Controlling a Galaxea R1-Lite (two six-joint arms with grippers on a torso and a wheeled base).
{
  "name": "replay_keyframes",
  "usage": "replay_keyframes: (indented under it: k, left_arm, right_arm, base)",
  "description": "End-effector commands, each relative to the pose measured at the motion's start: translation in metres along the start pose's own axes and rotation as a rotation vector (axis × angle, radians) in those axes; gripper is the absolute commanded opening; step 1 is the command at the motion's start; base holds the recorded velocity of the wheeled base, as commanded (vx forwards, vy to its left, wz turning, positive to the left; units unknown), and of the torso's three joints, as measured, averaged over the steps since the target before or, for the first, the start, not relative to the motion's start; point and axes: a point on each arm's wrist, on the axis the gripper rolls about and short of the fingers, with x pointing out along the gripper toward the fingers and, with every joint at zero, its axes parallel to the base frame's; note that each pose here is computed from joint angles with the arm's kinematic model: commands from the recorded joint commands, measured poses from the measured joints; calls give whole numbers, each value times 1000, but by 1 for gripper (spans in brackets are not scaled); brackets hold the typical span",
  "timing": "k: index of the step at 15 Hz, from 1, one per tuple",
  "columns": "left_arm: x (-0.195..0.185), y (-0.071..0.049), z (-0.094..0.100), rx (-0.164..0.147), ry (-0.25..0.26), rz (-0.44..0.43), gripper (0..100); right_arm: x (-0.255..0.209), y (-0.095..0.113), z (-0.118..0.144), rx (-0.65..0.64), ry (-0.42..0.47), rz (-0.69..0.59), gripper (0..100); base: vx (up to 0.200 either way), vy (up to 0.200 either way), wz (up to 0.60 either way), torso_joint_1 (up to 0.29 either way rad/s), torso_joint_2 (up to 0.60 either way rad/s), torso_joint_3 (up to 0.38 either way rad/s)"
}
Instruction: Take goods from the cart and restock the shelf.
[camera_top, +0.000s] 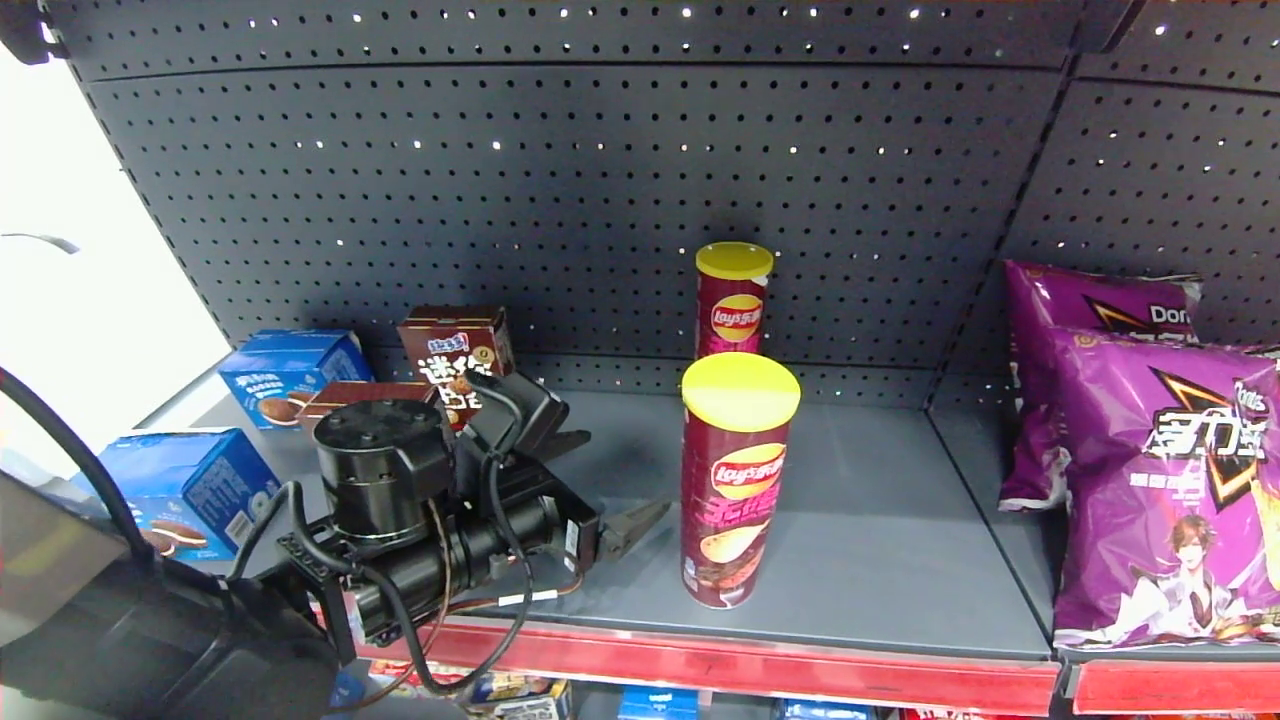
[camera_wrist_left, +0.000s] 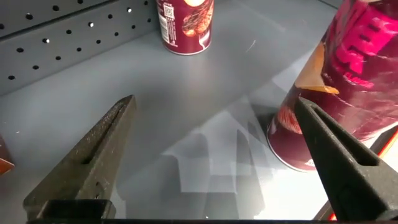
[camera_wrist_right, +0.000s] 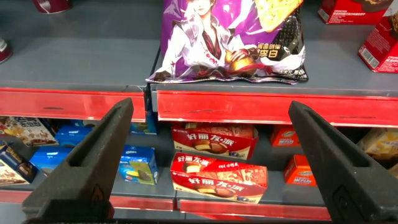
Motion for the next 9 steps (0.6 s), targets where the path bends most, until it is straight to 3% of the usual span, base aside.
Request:
replay_keyframes:
  k: [1, 3, 9]
  left_arm:
    - [-11, -3, 2, 5, -4, -6, 100]
    - [-15, -5, -3, 3, 14, -13, 100]
    - [-15, -10, 3, 8, -10, -42, 100]
  right_arm:
    - [0, 0, 0, 0, 2, -1, 100]
    - [0, 0, 0, 0, 2, 1, 100]
    - [0, 0, 0, 0, 2, 1, 100]
  base:
    - [0, 0, 0, 0, 0, 0]
    - [0, 0, 0, 0, 0, 0]
    - [0, 0, 0, 0, 0, 0]
